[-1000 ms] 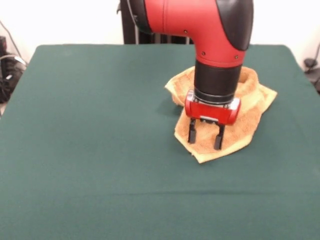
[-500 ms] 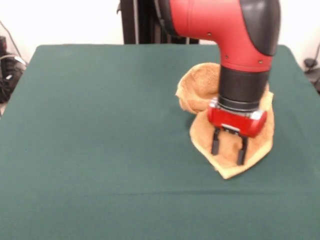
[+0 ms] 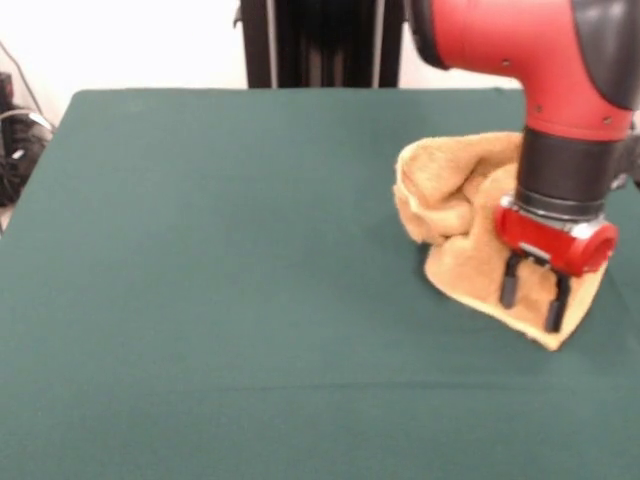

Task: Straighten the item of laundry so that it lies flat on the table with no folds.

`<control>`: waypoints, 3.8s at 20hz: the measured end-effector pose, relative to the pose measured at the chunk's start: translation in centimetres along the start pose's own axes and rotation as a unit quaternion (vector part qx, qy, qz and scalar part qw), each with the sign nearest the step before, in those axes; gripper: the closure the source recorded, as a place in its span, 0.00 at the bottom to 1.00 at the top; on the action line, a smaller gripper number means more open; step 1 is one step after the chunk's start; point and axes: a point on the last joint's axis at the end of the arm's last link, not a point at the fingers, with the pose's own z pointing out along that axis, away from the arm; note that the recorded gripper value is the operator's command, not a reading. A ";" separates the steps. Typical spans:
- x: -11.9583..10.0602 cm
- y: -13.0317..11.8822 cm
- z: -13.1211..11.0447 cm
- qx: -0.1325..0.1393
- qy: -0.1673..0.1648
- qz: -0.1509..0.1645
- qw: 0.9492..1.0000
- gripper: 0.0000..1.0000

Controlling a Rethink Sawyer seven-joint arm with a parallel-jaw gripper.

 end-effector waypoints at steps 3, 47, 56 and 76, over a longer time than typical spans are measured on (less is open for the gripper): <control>2.2 0.6 -0.3 0.000 -0.001 0.038 0.999 0.00; -2.6 -4.6 -2.9 0.036 0.015 -0.014 0.999 0.00; -4.2 -8.2 -11.8 0.100 0.068 -0.015 0.993 0.00; -11.8 -21.4 -10.2 0.154 0.052 0.010 0.987 0.00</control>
